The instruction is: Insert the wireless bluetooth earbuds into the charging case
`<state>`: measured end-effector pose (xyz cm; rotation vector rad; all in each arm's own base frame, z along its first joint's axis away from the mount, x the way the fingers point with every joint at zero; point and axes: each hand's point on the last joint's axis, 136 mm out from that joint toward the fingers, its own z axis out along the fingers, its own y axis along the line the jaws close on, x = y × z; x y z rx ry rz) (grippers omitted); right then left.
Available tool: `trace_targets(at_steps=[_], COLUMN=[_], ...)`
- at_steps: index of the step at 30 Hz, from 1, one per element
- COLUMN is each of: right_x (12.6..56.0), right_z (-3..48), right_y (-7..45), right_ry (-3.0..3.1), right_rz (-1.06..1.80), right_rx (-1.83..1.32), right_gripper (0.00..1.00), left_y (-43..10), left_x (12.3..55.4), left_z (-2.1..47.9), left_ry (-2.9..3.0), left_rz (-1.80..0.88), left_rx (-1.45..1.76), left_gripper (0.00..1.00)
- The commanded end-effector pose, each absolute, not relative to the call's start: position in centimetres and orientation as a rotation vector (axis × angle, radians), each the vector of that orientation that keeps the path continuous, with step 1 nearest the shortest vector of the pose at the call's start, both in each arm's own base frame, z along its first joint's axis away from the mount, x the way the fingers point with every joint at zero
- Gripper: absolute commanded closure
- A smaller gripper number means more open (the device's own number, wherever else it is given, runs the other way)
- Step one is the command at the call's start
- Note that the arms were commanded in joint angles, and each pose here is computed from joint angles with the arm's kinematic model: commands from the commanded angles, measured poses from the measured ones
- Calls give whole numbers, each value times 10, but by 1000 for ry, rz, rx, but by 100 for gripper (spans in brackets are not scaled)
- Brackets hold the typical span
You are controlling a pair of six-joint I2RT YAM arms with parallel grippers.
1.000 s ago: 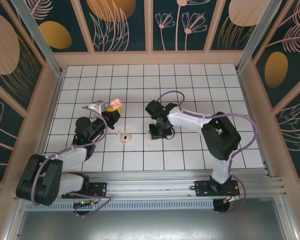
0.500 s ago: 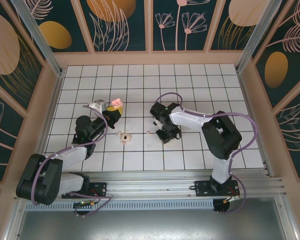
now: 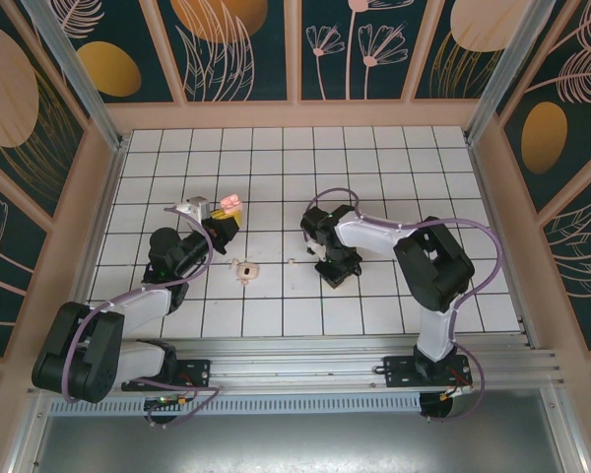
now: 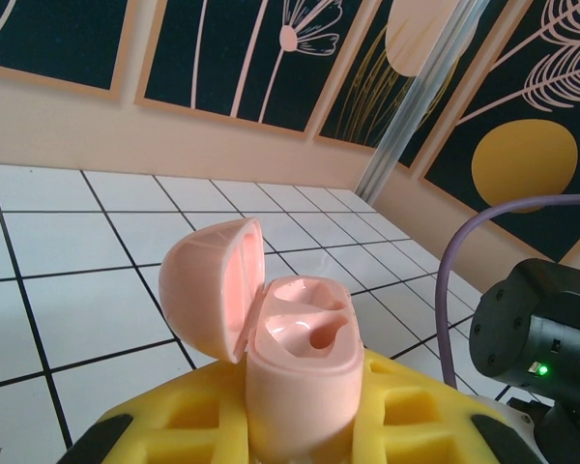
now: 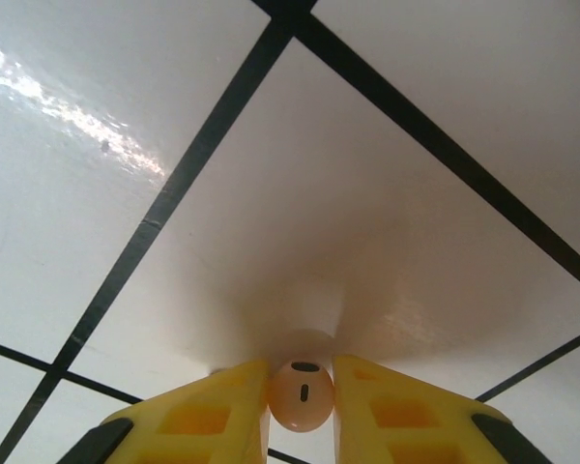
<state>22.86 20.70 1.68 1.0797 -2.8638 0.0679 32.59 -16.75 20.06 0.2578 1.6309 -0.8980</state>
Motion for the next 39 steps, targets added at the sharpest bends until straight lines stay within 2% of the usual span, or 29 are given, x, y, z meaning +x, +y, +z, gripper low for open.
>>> trace_targets(at_steps=[1, 3, 5, 7, 12, 17, 20, 29, 39], right_x=[236, 241, 251, 256, 259, 224, 212, 205, 213], right_z=[10, 16, 30, 48, 90, 93, 90, 57, 32], right_y=[205, 207, 210, 216, 224, 222, 229, 209, 206], right_ry=[-2864, -2900, -2967, -3037, -3184, -3061, -2998, -2962, -2943], right_rz=[90, 80, 49, -29, -178, -227, -340, -156, -144], right_rx=[1072, 1032, 956, 879, 416, -335, -580, -652, -664], right_gripper=[74, 69, 58, 51, 50, 53, 54, 61, 65], left_y=[-170, -169, -168, -168, -168, -167, -166, -166, -168], left_x=[324, 324, 324, 325, 325, 326, 326, 325, 324], left_z=[217, 218, 220, 220, 222, 220, 219, 217, 218], left_ry=[1571, 1567, 1561, 1560, 1552, 1563, 1565, 1575, 1571], left_rz=[-886, -880, -876, -874, -869, -857, -859, -835, -837], left_rx=[306, 306, 305, 307, 310, 306, 298, 299, 313], left_gripper=[92, 92, 92, 92, 91, 91, 91, 91, 91])
